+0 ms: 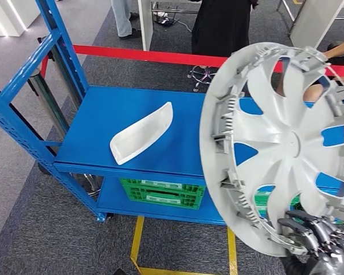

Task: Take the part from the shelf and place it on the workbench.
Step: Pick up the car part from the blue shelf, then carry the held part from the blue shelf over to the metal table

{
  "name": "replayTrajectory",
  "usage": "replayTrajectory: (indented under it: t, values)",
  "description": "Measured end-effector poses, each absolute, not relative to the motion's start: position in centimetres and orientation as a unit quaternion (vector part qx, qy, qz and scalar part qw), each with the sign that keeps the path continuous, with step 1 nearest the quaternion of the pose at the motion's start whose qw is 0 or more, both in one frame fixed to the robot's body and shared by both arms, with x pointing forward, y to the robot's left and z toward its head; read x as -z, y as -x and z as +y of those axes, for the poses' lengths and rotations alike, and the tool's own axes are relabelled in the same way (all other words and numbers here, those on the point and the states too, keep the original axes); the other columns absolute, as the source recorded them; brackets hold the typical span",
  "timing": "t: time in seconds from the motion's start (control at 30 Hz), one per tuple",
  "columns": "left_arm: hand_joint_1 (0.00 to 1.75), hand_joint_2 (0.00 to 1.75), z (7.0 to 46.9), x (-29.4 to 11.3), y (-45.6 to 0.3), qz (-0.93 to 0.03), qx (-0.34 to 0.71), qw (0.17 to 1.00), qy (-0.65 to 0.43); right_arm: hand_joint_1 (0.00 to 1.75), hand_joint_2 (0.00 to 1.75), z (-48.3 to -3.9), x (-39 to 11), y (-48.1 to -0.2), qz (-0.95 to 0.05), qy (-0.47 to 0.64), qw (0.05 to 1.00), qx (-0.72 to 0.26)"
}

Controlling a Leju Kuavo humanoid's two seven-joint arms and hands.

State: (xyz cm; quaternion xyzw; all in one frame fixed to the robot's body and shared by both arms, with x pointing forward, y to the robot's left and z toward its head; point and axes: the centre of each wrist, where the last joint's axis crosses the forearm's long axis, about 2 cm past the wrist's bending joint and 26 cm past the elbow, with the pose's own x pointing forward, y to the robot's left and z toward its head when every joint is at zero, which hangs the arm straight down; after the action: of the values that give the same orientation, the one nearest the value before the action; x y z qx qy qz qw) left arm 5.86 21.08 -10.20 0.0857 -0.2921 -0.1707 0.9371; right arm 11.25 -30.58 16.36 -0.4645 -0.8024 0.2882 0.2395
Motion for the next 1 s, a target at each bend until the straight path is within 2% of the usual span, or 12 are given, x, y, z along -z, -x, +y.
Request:
replayTrajectory:
  t: [0.3, 1.0]
  values:
    - [0.0, 1.75, 20.3, 9.9, -6.9, -0.299, 0.181, 0.933, -0.09, 1.75, 1.75, -33.8, -16.1, -10.0, -0.755, 0.527, 0.28, -0.273]
    - [0.0, 1.75, 20.2, 9.9, -6.8, -0.3, 0.178, 0.932, -0.093, 1.75, 1.75, -34.8, -16.0, -10.0, -0.744, 0.542, 0.28, -0.273]
